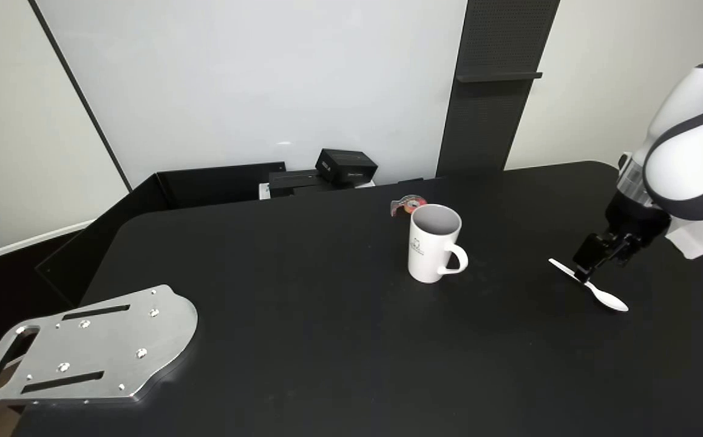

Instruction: Place the white spoon inside the mug

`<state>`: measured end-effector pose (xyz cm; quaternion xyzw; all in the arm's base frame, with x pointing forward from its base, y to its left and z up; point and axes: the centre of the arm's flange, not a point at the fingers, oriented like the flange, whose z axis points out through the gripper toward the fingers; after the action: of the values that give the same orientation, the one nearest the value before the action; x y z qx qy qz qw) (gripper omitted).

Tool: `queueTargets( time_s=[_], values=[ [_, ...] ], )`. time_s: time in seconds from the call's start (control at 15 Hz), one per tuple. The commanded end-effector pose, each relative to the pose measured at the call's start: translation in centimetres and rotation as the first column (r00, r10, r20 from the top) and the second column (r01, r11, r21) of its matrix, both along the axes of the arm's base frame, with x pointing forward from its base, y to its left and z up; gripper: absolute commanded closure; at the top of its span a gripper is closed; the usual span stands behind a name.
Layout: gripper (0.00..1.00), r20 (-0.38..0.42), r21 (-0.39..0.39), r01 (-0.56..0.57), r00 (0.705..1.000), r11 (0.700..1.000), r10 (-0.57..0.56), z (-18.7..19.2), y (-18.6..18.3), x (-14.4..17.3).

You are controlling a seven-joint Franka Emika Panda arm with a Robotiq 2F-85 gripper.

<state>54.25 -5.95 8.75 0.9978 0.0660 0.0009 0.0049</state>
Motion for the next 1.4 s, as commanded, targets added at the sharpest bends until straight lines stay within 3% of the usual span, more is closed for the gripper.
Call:
queueTargets(
  time_s=[0.0,0.47,0.53,0.6,1.33],
  values=[
    [0.00,0.024,-0.003,-0.006,1.000,1.000,0.006,-1.1,0.3,-0.5],
    [0.00,0.035,-0.018,-0.005,0.999,1.000,0.005,-2.5,0.9,-1.1],
    [0.17,0.033,-0.023,-0.008,0.999,1.000,0.009,-2.8,0.9,-1.1],
    [0.26,0.031,-0.024,-0.012,0.999,1.000,0.013,-3.0,0.9,-1.2],
    [0.99,0.016,-0.062,0.002,1.000,0.998,-0.001,-2.8,0.6,-0.7]
  ],
)
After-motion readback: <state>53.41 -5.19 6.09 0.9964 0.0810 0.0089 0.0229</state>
